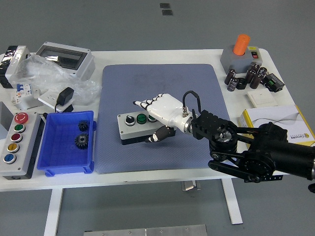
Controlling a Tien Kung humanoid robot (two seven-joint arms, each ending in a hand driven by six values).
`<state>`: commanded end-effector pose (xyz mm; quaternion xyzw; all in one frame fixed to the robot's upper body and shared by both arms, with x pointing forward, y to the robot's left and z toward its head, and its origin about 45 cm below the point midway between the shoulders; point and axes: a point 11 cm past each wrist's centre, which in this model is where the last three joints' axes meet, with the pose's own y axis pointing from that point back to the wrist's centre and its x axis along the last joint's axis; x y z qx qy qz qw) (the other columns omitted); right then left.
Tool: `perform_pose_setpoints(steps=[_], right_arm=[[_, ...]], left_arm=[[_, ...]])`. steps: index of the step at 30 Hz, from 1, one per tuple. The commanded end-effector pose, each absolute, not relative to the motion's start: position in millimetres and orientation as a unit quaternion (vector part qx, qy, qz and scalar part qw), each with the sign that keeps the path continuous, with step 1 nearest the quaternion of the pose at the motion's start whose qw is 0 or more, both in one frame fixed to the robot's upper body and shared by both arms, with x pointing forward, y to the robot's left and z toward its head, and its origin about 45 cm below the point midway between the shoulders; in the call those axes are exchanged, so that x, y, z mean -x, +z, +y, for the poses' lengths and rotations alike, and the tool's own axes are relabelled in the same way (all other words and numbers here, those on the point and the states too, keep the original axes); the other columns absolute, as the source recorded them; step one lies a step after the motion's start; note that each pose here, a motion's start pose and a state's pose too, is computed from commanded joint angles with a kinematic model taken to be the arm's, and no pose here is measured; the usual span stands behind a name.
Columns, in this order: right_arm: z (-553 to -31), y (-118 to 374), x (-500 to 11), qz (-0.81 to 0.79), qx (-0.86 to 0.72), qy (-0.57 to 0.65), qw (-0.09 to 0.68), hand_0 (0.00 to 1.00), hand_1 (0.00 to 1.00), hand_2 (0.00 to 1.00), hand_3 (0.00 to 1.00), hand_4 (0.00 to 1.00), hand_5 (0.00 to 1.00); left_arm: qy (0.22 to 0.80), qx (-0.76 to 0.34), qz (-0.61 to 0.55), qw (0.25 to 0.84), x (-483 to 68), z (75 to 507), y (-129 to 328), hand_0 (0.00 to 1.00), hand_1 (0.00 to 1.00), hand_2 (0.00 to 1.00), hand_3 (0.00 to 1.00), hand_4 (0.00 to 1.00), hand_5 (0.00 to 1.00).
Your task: Pick up the button,place it on the desk,press the button,press the button
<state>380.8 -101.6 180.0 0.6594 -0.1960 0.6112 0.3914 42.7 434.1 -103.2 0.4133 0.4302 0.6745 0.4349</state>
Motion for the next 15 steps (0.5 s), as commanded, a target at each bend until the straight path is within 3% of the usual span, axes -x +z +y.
perform_pose_setpoints(steps=[15], right_arm=[[-124,184,-381,-0.213,-0.665,0.584,0.414,0.767,0.774,0.956,0.998,0.998,0.641]], left_arm=[[0.675,-0.413,0.431,0.435,-40,433,-104,0.64,0.63,0.583,0.562,0.438,0.002]])
